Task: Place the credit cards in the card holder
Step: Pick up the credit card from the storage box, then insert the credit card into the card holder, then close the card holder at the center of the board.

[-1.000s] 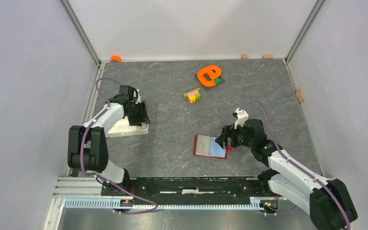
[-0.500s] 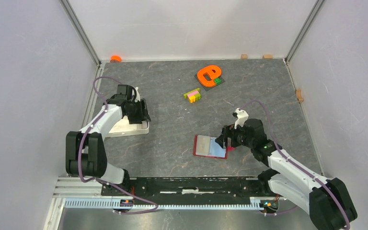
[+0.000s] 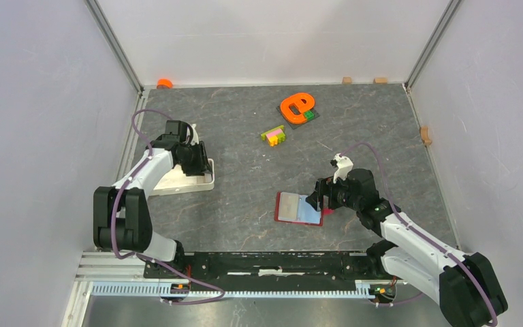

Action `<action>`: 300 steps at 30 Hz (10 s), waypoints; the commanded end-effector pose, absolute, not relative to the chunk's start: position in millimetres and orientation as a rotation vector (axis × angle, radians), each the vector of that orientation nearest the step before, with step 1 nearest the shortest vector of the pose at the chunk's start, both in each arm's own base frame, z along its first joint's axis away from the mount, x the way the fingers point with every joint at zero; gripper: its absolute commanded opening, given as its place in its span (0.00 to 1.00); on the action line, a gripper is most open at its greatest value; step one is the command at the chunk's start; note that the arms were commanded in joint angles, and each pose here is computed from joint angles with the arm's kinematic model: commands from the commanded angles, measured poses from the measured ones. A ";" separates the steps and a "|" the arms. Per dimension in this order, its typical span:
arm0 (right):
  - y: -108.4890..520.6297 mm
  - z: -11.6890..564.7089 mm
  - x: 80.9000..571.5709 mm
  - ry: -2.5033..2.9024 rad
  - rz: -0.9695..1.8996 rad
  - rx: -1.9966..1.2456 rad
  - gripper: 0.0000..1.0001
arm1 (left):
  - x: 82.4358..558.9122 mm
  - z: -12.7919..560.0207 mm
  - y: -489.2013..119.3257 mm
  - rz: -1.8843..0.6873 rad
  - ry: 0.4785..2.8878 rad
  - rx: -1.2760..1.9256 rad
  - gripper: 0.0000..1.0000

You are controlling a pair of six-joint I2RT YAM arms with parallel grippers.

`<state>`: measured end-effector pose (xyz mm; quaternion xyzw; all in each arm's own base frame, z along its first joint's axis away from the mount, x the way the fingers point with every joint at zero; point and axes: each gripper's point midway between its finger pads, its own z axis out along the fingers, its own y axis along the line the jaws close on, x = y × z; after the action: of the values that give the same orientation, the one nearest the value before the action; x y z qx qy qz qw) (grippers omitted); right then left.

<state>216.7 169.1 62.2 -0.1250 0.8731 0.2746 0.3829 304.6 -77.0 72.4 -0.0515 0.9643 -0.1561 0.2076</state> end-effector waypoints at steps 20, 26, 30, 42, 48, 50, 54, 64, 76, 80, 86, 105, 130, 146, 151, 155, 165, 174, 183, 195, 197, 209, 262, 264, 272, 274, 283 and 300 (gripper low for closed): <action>171.9 68.1 220.7 2.193 0.717 -0.320 0.88 | 305.1 83.7 -73.6 -0.432 2.644 -0.137 0.06; 171.2 67.8 220.7 2.196 0.714 -0.315 0.88 | 302.3 80.3 -59.6 -0.329 2.661 -0.183 0.02; 171.5 68.3 220.7 2.195 0.716 -0.313 0.88 | 301.0 80.6 -53.9 -0.293 2.660 -0.202 0.02; 171.7 67.9 220.4 2.196 0.716 -0.321 0.88 | 300.7 61.1 -50.2 -0.273 2.735 -0.229 0.04; 170.7 65.6 220.1 2.198 0.711 -0.320 0.88 | 304.4 52.2 -58.8 -0.338 2.763 -0.234 0.13; 170.6 64.8 219.9 2.200 0.710 -0.319 0.88 | 305.8 49.7 -60.3 -0.346 2.771 -0.235 0.15; 170.9 65.1 220.2 2.198 0.712 -0.319 0.88 | 307.6 46.1 -61.9 -0.357 2.783 -0.240 0.14; 170.1 82.7 222.9 2.161 0.708 -0.311 0.88 | 308.9 119.3 -36.6 -0.215 2.477 -0.283 0.02; 200.5 176.0 207.4 1.797 0.972 -0.432 0.89 | 258.0 224.3 -126.3 -0.780 2.052 0.136 0.02; 212.0 218.3 194.6 1.632 1.130 -0.424 0.89 | 222.3 252.3 -180.9 -1.085 1.925 0.278 0.02; 223.3 242.8 183.4 1.535 1.312 -0.384 0.86 | 170.3 275.5 -255.2 -1.416 1.763 0.332 0.02; 263.6 253.6 144.2 1.495 1.549 -0.513 0.06 | 122.9 250.0 -337.6 -1.594 1.779 0.416 0.10; 187.3 73.4 222.0 2.174 1.087 -0.053 0.00 | 174.6 64.8 -313.3 -0.895 2.492 0.249 0.68; 192.5 72.8 224.3 2.129 1.201 0.040 0.00 | 183.2 39.0 -316.8 -0.912 2.542 0.221 0.56; 192.2 66.8 224.2 2.139 1.205 0.065 0.00 | 183.2 35.8 -316.8 -0.909 2.549 0.223 0.55; 190.0 59.4 224.5 2.161 1.184 0.087 0.00 | 183.1 34.5 -317.1 -0.908 2.553 0.224 0.53; 188.7 44.8 218.8 2.199 1.196 0.141 0.00 | 182.8 26.6 -317.1 -0.898 2.569 0.231 0.51; 184.8 24.8 210.2 2.268 1.175 0.193 0.00 | 182.6 14.3 -316.0 -0.869 2.597 0.235 0.45; 188.6 13.6 200.2 2.319 1.185 0.179 0.00 | 182.1 9.9 -315.7 -0.860 2.608 0.242 0.40; 195.1 7.3 189.4 2.368 1.192 0.158 0.00 | 182.4 5.0 -313.0 -0.831 2.621 0.246 0.33; 192.5 2.1 186.2 2.391 1.172 0.166 0.00 | 182.8 5.4 -312.4 -0.826 2.619 0.246 0.32; 174.7 -25.9 166.6 2.510 1.055 0.267 0.00 | 183.0 3.1 -309.4 -0.803 2.625 0.251 0.28; 196.4 26.2 218.9 2.451 0.780 -0.090 0.49 | 191.8 47.8 -310.1 -0.915 2.509 0.340 0.35; 196.9 32.0 220.0 2.436 0.780 -0.115 0.51 | 192.9 56.4 -312.1 -0.933 2.488 0.339 0.38; 203.0 33.2 210.7 2.427 0.852 -0.117 0.52 | 200.2 53.8 -327.2 -0.980 2.489 0.337 0.47; 207.9 32.6 207.2 2.427 0.888 -0.115 0.51 | 201.5 47.3 -329.8 -0.991 2.498 0.326 0.44; 234.7 40.2 207.1 2.415 0.998 -0.157 0.47 | 201.6 23.1 -338.6 -1.032 2.533 0.337 0.34; 233.5 75.9 228.9 2.376 0.768 -0.270 0.56 | 203.9 39.3 -326.6 -1.020 2.507 0.324 0.47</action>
<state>208.6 231.8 31.7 -0.0771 0.9153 0.3067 0.2493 200.8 -333.5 25.1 0.1157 0.9024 -0.3688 0.1904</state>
